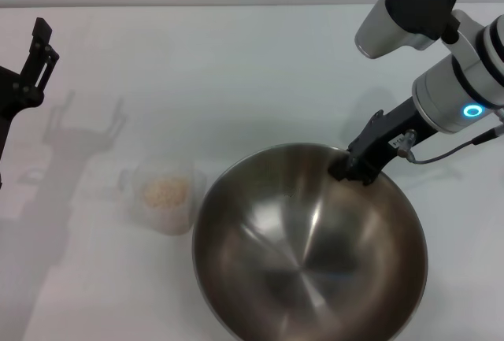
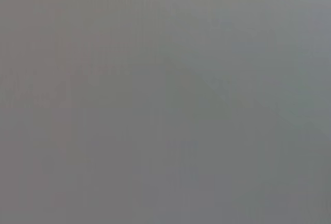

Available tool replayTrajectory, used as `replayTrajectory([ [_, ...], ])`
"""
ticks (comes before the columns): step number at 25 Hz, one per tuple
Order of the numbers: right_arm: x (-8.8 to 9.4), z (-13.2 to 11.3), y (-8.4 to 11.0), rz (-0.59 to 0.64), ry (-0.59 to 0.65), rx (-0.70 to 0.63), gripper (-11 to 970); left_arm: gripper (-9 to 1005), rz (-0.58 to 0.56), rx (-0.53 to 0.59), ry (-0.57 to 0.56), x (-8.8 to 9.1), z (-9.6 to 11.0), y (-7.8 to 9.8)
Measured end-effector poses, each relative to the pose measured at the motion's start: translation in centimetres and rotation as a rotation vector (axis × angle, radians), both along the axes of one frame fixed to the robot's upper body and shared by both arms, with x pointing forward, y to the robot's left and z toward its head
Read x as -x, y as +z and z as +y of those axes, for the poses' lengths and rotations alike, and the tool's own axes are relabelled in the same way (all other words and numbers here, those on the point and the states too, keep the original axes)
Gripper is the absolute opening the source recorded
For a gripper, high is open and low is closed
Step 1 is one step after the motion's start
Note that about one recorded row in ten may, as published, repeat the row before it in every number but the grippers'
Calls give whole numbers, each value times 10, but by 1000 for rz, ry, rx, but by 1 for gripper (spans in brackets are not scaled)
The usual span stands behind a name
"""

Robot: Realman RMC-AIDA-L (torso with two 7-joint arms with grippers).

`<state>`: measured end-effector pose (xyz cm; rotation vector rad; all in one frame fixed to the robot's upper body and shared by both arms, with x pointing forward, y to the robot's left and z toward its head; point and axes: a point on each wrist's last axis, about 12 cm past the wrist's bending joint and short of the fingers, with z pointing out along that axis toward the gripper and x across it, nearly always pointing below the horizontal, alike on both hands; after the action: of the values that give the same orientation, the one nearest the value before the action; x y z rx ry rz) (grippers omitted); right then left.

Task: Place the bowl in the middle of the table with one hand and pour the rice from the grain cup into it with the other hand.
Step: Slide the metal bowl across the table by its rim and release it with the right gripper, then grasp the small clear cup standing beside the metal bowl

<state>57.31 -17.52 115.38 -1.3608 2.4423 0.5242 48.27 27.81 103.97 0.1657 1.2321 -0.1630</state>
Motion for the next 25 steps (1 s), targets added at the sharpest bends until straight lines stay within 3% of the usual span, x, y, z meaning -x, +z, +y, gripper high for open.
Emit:
replayTrajectory([
  [10, 2, 2, 5, -34, 29, 38, 110, 811, -10, 3, 0, 1, 0, 1],
  [17, 1, 5, 21, -99, 35, 5, 360, 811, -13, 3, 1, 2, 1, 1],
  [20, -4, 10, 35, -182, 46, 0, 437, 811, -20, 6, 7, 5, 2, 1],
  [25, -10, 18, 52, -360, 54, -14, 433, 811, -26, 8, 11, 6, 3, 1],
])
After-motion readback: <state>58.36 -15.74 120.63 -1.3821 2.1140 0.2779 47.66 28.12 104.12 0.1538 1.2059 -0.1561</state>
